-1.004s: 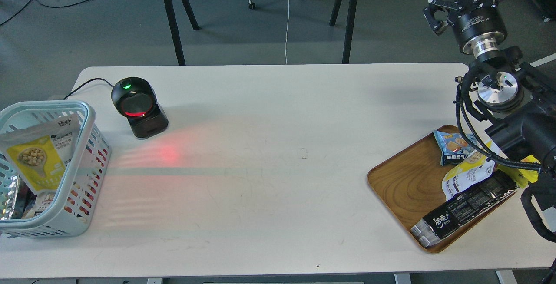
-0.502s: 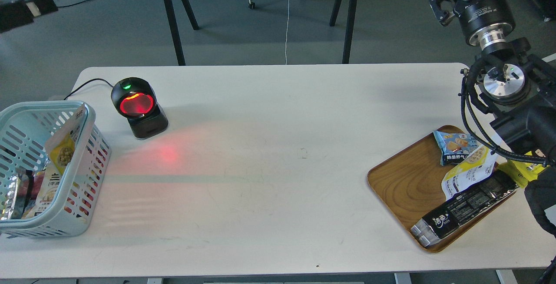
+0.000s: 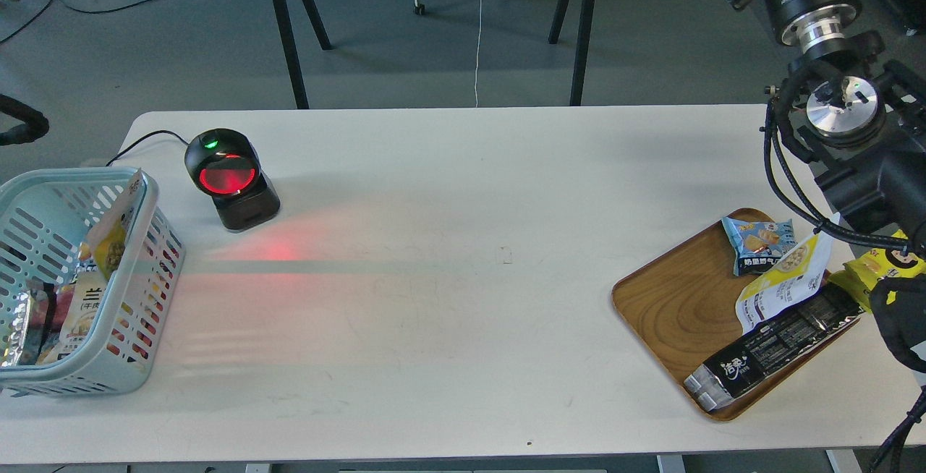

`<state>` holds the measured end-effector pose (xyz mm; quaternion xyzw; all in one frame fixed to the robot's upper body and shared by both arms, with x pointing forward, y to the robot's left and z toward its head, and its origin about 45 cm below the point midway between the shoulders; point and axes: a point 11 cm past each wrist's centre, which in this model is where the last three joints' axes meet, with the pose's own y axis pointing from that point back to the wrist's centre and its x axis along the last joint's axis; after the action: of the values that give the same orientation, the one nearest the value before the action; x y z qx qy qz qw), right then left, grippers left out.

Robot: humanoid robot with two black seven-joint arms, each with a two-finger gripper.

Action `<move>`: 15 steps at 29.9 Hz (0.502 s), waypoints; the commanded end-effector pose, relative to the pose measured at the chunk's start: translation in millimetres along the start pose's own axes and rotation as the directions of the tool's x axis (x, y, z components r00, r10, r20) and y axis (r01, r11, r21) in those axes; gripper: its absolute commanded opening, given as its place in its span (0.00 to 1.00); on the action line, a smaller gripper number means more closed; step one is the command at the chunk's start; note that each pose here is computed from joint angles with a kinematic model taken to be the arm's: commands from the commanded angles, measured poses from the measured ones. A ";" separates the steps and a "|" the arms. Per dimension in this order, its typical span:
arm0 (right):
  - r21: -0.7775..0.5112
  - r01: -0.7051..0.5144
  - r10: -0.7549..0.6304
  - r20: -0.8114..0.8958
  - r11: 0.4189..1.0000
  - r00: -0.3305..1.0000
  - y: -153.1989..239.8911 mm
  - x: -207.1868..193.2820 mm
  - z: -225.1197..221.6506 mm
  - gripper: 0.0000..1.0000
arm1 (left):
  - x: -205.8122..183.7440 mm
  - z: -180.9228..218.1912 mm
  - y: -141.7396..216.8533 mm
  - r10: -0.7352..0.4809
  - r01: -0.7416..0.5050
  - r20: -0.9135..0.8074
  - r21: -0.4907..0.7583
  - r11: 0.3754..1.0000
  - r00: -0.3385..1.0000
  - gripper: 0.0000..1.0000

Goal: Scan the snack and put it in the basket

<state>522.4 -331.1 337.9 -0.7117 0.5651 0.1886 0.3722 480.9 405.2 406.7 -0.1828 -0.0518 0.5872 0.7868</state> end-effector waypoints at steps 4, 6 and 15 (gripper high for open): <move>-0.011 -0.010 0.011 0.037 1.000 0.999 2.4 2.9 2.3 0.99 | 23.2 -58.6 -0.3 0.235 -0.244 -0.336 0.018 0.970 0.912 1.00; -0.024 -0.021 0.022 0.051 0.999 0.998 4.3 6.6 3.8 0.99 | 14.0 -75.3 -4.0 0.242 -0.250 -0.417 0.037 0.967 0.876 1.00; -0.040 -0.026 0.029 0.062 0.999 0.998 5.1 8.4 5.7 0.99 | -2.7 -116.1 5.7 0.283 -0.315 -0.586 0.049 0.948 0.760 1.00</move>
<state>521.1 -337.2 330.6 -0.7003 0.5610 0.2232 0.3808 510.0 383.8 305.3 -0.3663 0.1946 0.6215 0.6646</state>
